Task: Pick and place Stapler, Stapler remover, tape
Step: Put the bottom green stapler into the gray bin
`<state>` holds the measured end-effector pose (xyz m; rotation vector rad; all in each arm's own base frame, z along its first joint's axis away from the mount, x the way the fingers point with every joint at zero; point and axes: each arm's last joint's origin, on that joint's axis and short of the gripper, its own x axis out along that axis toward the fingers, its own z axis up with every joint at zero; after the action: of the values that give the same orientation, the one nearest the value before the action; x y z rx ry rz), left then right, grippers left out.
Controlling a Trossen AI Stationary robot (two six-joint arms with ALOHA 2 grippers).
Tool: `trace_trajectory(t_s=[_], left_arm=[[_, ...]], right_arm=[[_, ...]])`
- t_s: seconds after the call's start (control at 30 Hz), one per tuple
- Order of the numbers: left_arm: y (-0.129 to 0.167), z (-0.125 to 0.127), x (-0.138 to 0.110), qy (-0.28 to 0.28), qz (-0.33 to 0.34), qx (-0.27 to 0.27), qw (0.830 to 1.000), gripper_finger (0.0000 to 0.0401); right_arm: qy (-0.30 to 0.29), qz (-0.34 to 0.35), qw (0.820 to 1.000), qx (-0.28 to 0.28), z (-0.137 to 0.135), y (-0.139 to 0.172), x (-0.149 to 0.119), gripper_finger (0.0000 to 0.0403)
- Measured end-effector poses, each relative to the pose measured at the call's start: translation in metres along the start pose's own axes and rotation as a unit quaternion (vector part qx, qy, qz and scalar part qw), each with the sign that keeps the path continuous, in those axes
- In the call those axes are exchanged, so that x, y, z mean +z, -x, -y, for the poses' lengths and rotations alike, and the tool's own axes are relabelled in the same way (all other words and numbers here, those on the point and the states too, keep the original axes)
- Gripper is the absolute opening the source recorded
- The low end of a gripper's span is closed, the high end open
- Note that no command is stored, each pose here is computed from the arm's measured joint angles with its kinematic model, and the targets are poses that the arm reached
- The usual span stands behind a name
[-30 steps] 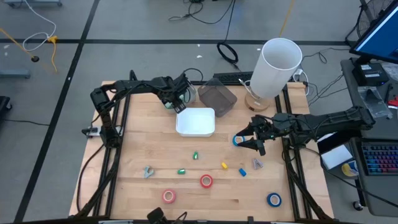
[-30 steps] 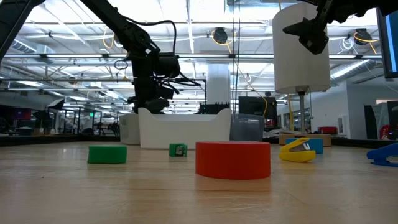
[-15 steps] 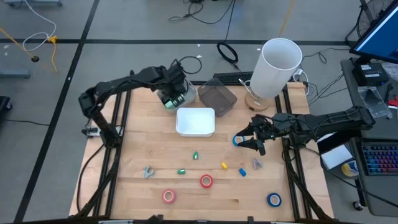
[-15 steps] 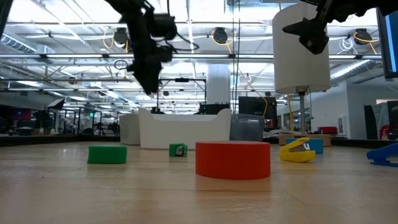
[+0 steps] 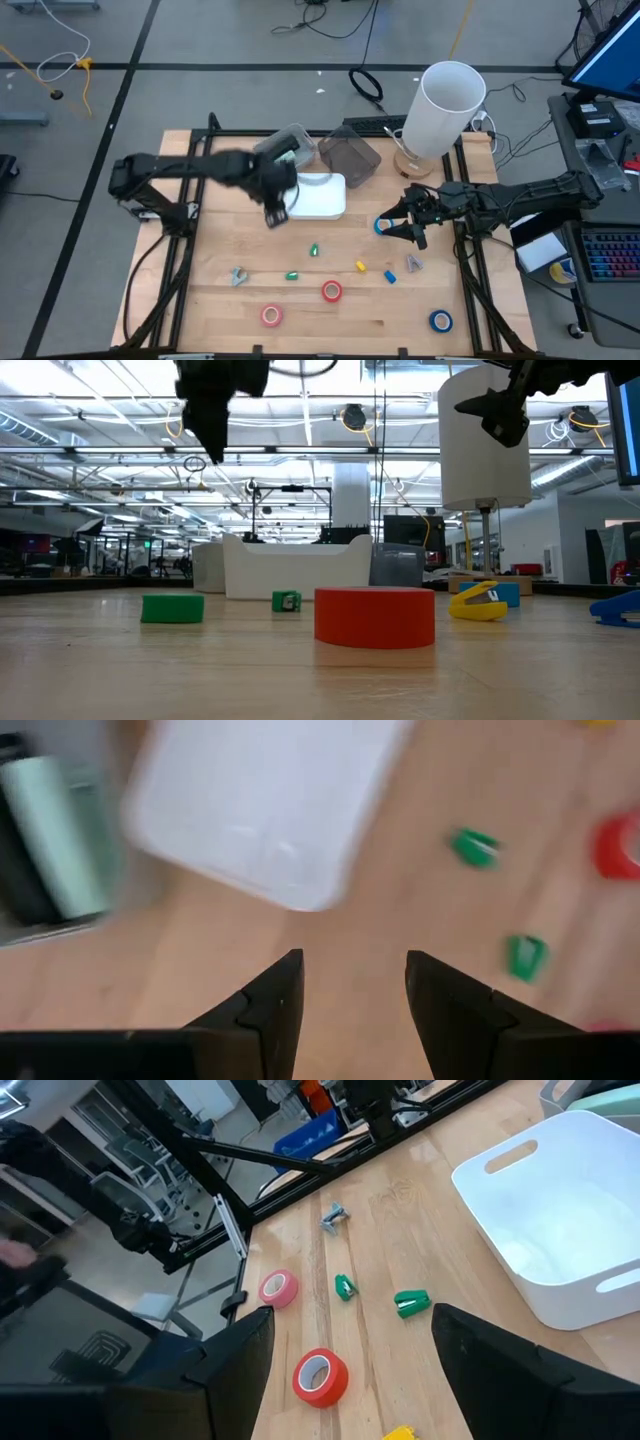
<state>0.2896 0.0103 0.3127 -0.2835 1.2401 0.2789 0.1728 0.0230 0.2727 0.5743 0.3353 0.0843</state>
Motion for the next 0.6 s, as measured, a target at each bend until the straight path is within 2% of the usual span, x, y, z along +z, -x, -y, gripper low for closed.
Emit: trace_trajectory(t_s=[0.13, 0.3, 0.47, 0.6], left_arm=[[-0.002, 0.047, -0.015, -0.068, 0.005, -0.02, 0.997, 0.0175], [-0.009, 0.096, -0.035, -0.144, 0.042, -0.012, 0.989, 0.0175], [-0.033, 0.133, -0.048, -0.204, 0.071, -0.009, 0.976, 0.0175], [-0.059, 0.15, -0.055, -0.225, 0.052, -0.002, 0.973, 0.0175]], right_arm=[[0.0, 0.0, 1.0, 0.0, 0.0, 0.0, 0.0, 0.0263], [0.0, 0.0, 1.0, 0.0, 0.0, 0.0, 0.0, 0.0263], [0.004, 0.002, 1.0, 0.001, 0.0, 0.0, 0.0, 0.0263], [0.004, 0.002, 1.0, 0.001, 0.0, 0.0, 0.0, 0.0263]])
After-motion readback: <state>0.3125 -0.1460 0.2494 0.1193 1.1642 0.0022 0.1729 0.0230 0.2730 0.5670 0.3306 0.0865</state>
